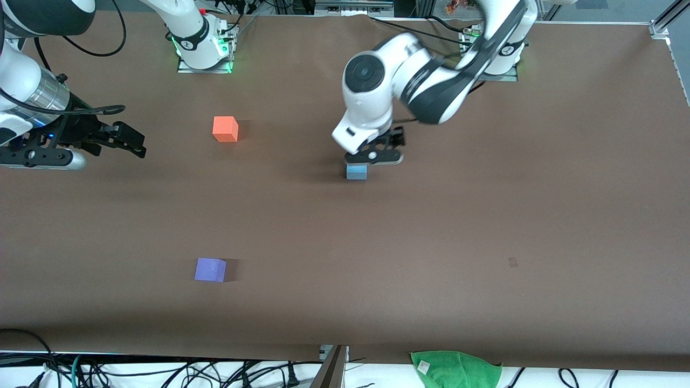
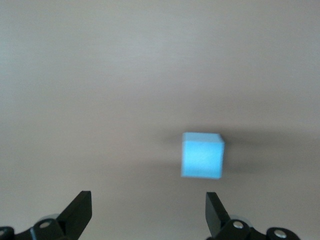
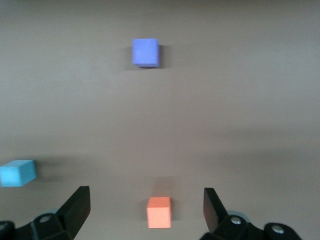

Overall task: Place blue block between orange and purple blocks
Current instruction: 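Raise the left gripper away while the right gripper reaches the cube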

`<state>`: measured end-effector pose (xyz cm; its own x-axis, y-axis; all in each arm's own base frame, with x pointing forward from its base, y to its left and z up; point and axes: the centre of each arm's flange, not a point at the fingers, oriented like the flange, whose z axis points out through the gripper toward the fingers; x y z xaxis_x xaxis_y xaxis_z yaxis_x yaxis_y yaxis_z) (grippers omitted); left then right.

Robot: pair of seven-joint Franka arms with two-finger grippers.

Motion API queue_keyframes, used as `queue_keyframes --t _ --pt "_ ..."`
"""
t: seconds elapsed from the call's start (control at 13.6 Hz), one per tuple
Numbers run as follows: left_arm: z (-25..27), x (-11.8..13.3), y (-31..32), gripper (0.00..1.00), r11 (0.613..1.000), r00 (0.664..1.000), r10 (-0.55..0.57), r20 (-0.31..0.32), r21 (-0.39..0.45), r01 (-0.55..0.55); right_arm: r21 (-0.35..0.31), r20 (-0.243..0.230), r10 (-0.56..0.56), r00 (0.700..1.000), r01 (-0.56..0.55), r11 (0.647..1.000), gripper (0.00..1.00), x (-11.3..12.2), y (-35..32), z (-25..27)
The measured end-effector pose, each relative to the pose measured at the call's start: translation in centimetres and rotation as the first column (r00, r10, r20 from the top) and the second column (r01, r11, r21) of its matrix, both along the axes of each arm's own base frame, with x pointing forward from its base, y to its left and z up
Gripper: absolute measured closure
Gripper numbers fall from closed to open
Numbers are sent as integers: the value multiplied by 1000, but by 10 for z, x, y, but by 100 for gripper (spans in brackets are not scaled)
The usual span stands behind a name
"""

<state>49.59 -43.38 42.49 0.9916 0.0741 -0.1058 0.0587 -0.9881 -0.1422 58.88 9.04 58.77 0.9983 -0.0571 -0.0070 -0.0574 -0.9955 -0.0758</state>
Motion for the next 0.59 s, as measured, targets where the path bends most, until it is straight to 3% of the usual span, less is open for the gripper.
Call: queue_keyframes --t 0.15,0.29,0.51,0.59 --pt "61 10 32 0 1000 999 27 -31 5 -27 22 -12 -4 1000 4 1000 0 3 2 -6" --pt "106 25 68 0 999 999 0 -40 -33 -1 0 -30 -3 1000 3 1000 0 12 3 -27" --pt "148 50 146 0 993 996 -87 -31 -81 84 -45 -175 24 984 -32 998 0 34 27 -125" --pt "158 56 174 0 990 993 -115 -26 -91 112 -50 -192 47 980 -57 997 0 38 45 -146"
